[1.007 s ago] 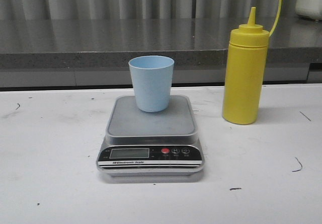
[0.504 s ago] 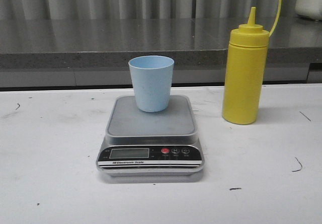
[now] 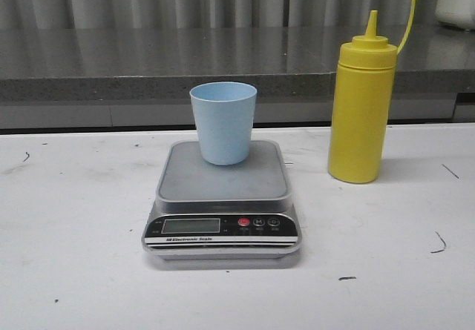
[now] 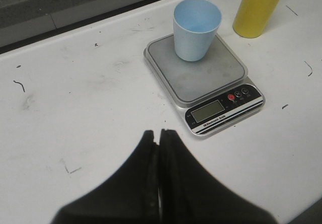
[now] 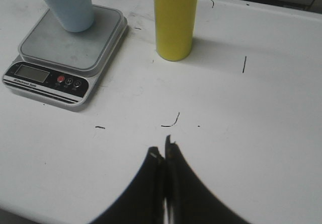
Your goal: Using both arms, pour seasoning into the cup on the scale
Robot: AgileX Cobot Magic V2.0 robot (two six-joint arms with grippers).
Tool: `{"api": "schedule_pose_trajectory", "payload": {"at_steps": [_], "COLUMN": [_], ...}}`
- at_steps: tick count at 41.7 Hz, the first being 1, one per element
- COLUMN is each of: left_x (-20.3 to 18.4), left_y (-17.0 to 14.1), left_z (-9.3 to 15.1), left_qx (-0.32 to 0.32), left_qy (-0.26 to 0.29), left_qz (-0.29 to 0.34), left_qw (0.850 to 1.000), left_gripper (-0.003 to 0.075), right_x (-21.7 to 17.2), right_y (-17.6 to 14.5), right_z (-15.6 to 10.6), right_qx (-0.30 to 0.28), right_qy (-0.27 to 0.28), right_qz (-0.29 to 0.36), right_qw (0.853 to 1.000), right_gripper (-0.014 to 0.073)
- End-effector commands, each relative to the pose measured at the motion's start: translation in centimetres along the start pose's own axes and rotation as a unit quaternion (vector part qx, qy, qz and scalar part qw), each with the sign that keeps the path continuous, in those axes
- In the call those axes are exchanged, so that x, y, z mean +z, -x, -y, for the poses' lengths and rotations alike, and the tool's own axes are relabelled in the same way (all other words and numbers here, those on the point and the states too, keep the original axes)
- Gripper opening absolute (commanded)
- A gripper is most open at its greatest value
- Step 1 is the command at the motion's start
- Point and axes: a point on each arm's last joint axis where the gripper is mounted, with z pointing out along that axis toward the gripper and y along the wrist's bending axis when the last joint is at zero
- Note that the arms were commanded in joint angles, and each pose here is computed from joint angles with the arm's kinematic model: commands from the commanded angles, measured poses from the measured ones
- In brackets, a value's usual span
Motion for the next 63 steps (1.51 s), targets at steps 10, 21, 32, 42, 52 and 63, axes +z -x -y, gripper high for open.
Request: {"api": "schedule_pose_trajectory", "payload": {"at_steps": [10,21,32,42,52,63], "left_x": [-0.8,-0.8,0.1,1.6,2.7,2.5], "left_y": [0.9,-3.2,-10.1,-14.9,-17.0,-16.8], "left_z": [0.0,-2.0,-3.1,-3.4,-3.4,-3.5], "left_qx": [-0.005,-0.062,-0.092,-0.096,-0.092,-0.089], "left_qy": [-0.002,0.065,0.148,0.192,0.2,0.209], "left_qz": [0.052,0.145,0.239,0.307,0.339,0.358], "left_qw": [0.999,0.985,0.955,0.927,0.915,0.906], "left_gripper": [-0.002,-0.002,-0.002,-0.002,-0.002,-0.002], "right_x": [-0.4,-0.4,-0.4,-0.4,-0.4,-0.4], "right_y": [1.2,1.2,1.2,1.2,1.2,1.2], "right_z": [-0.1,-0.1,-0.1,-0.1,-0.1,-0.1], "right_qx": [-0.006,-0.006,-0.006,-0.006,-0.006,-0.006], "right_qy": [0.002,0.002,0.002,0.002,0.002,0.002], "right_qz": [0.044,0.044,0.044,0.044,0.044,0.042], "right_qw": [0.999,0.999,0.999,0.999,0.999,0.999], "right_gripper": [-0.0069,-0.0069,-0.0069,-0.0069,-0.0069,-0.0069]}}
